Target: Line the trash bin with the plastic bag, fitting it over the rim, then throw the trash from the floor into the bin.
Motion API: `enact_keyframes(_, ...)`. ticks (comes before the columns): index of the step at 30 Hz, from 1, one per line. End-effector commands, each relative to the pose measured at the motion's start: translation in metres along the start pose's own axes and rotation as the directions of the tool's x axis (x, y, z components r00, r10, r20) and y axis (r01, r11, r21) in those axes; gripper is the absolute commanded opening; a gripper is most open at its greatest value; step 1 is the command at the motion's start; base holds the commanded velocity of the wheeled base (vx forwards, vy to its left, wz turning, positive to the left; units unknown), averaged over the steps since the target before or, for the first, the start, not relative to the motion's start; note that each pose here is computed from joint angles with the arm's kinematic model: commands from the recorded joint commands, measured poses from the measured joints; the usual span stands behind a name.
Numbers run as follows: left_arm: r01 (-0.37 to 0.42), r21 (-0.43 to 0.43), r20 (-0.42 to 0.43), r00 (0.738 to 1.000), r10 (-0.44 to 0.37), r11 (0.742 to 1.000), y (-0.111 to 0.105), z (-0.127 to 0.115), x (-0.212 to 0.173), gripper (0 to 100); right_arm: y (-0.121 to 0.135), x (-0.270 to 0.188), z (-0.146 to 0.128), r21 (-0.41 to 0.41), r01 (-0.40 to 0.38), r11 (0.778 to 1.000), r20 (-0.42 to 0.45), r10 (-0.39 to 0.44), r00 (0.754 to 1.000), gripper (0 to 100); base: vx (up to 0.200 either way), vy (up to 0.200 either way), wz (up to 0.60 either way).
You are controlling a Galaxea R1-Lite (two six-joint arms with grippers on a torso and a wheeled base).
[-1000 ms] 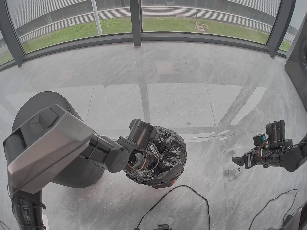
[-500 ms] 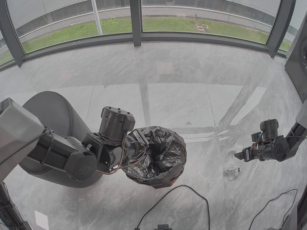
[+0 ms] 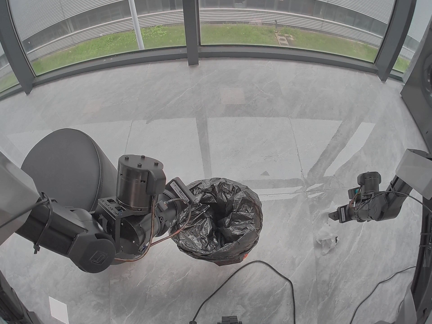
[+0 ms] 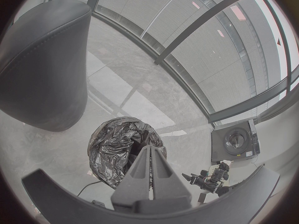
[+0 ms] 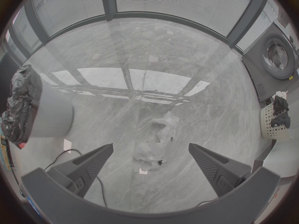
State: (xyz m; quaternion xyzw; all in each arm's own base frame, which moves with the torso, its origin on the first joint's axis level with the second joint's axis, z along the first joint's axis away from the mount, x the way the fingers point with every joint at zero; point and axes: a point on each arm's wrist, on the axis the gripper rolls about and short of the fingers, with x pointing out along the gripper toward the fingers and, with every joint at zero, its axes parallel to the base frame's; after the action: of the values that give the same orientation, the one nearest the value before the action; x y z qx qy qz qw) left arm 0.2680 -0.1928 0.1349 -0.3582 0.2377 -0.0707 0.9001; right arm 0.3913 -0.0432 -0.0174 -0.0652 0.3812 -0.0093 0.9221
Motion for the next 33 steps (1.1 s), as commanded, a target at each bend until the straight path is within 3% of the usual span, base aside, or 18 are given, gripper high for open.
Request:
enact_keyframes(1, -0.005, 0.031, -0.003, 1.000, 0.005, 1.000, 0.006, -0.006, 0.000, 0, -0.019, 0.031, -0.016, 0.035, 0.029, 0.999, -0.057, -0.027, 0.998, 100, 0.000, 0.000, 0.00)
enact_keyframes(8, 0.012, 0.073, 0.018, 1.000, -0.013, 0.997, 0.013, -0.018, 0.018, 0, -0.037, 0.039, -0.008, 0.075, 0.028, 0.997, -0.179, -0.014, 0.984, 100, 0.000, 0.000, 0.00)
enact_keyframes(25, -0.036, 0.131, 0.074, 0.997, 0.027, 0.991, 0.039, -0.043, 0.043, 0, -0.043, 0.063, 0.015, 0.088, -0.015, 0.996, -0.310, 0.042, 0.950, 100, 0.000, 0.000, 0.00)
enact_keyframes(33, -0.035, 0.200, 0.090, 0.996, 0.017, 0.979, 0.055, -0.061, 0.063, 0, -0.043, 0.066, 0.020, 0.106, -0.050, 0.993, -0.429, 0.091, 0.899, 100, 0.000, 0.000, 0.00)
